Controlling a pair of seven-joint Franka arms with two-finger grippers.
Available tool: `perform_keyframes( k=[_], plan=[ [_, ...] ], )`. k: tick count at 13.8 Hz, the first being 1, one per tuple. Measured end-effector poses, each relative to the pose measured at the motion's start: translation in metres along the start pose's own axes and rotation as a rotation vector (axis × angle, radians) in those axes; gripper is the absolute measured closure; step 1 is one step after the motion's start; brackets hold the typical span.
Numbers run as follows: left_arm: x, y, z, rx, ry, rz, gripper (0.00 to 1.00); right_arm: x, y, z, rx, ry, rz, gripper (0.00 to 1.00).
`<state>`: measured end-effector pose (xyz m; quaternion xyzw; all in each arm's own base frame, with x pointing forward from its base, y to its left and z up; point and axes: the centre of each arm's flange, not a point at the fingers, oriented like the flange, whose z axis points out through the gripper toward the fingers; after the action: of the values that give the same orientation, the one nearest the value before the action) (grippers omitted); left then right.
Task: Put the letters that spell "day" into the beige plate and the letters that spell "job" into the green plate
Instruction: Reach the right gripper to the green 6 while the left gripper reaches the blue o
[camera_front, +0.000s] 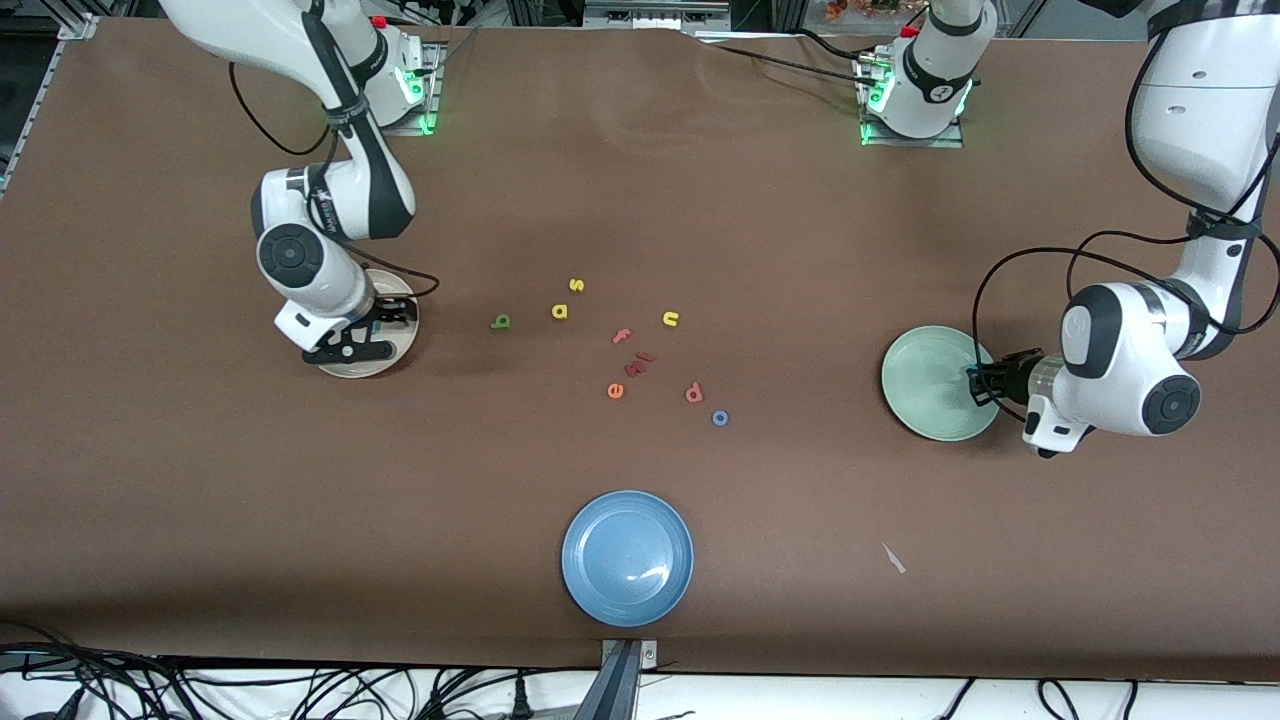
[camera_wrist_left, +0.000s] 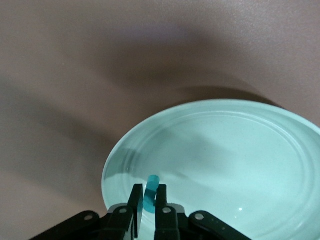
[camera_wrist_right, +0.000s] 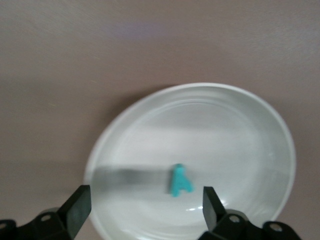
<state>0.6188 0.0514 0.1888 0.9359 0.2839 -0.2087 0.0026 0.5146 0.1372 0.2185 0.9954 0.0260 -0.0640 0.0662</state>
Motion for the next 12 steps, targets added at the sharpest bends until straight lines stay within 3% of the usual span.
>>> perform_keyframes(
  k=[1, 3, 7, 9, 10, 12],
  plan=[
    [0.0, 0.0, 0.001, -0.001, 0.001, 0.0, 0.89, -0.001, -0.016, -0.005, 0.007, 0.007, 0.045, 0.0],
    [0.001, 0.0, -0.001, -0.003, 0.005, 0.0, 0.74, -0.004, -0.04, -0.01, 0.047, 0.002, 0.165, 0.0],
    [0.001, 0.008, -0.014, -0.017, 0.029, 0.011, 0.33, -0.008, -0.079, -0.013, 0.134, -0.033, 0.473, 0.03],
    [-0.008, 0.023, -0.026, -0.027, 0.049, 0.038, 0.12, -0.011, -0.102, -0.009, 0.148, -0.017, 0.599, 0.06],
    [-0.016, 0.038, -0.033, -0.033, 0.06, 0.058, 0.01, -0.015, -0.117, -0.006, 0.152, -0.006, 0.667, 0.12],
    [-0.041, 0.079, -0.044, -0.047, 0.078, 0.07, 0.0, -0.026, -0.15, 0.005, 0.158, 0.014, 0.786, 0.12]
  ],
)
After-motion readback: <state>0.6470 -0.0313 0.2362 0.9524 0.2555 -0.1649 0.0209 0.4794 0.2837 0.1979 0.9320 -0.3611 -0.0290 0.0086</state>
